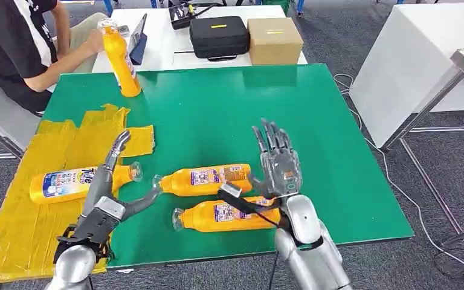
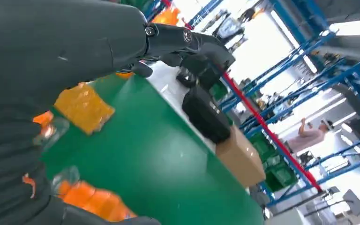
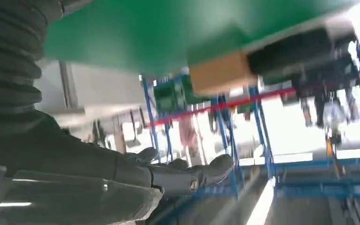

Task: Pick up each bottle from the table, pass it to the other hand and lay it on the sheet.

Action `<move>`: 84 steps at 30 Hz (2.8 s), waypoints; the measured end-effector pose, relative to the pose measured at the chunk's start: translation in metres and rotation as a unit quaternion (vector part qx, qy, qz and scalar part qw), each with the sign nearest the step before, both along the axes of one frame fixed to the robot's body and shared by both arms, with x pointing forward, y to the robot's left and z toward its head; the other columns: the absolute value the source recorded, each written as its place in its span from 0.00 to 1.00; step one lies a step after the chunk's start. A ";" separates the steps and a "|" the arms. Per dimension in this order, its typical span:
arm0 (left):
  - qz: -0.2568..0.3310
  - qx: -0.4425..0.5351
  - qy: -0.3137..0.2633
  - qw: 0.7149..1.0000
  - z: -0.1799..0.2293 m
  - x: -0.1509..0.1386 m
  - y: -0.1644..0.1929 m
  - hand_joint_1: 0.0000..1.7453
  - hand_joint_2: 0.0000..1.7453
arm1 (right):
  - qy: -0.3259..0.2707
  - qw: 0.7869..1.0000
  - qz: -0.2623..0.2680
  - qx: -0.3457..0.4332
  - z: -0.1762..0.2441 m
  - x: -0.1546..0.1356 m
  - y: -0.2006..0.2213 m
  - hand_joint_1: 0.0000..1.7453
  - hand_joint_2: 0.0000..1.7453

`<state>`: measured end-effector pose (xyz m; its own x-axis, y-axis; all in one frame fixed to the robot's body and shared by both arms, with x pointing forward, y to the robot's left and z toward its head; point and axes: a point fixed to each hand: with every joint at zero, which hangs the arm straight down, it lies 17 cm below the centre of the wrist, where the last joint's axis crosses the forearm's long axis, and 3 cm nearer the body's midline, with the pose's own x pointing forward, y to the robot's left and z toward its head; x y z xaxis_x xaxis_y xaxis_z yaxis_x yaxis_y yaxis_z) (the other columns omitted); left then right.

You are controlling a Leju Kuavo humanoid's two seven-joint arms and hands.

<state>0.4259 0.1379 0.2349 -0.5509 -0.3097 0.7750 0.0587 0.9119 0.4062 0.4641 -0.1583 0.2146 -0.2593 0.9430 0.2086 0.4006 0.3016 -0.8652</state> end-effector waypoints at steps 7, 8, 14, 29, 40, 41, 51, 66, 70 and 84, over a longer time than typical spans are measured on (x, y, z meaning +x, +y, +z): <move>-0.014 -0.004 0.024 1.000 -0.019 -0.001 -0.013 0.00 1.00 | -0.015 1.000 -0.003 0.003 0.020 0.021 -0.007 0.00 1.00; -0.015 -0.003 0.026 1.000 -0.020 -0.001 -0.014 0.00 1.00 | -0.014 1.000 -0.003 0.002 0.020 0.022 -0.008 0.00 1.00; -0.017 -0.002 0.031 0.999 -0.025 -0.001 -0.016 0.00 1.00 | -0.006 1.000 -0.004 -0.005 0.015 0.027 -0.009 0.00 1.00; -0.022 -0.003 0.037 0.999 -0.033 -0.006 -0.020 0.00 1.00 | 0.251 0.965 0.069 -0.014 -0.096 0.088 0.051 0.00 1.00; -0.022 -0.003 0.049 0.999 -0.039 0.002 -0.025 0.00 1.00 | 0.282 0.955 0.063 -0.067 -0.116 0.092 0.068 0.00 1.00; -0.022 -0.004 0.050 0.999 -0.040 0.003 -0.026 0.00 1.00 | 0.283 0.955 0.063 -0.068 -0.116 0.093 0.068 0.00 1.00; -0.026 -0.002 0.061 0.998 -0.047 0.006 -0.030 0.00 1.00 | 0.271 0.955 0.070 -0.096 -0.114 0.088 0.079 0.00 1.00; -0.034 -0.003 0.082 0.996 -0.060 0.010 -0.035 0.00 1.00 | 0.252 0.955 0.102 -0.117 -0.103 0.044 0.107 0.00 1.00; -0.034 -0.003 0.084 0.996 -0.061 0.010 -0.036 0.00 1.00 | 0.246 0.956 0.104 -0.118 -0.100 0.042 0.107 0.00 1.00; -0.028 -0.004 0.091 0.995 -0.061 0.012 -0.034 0.00 1.00 | 0.270 0.951 0.081 -0.125 -0.111 0.041 0.099 0.00 1.00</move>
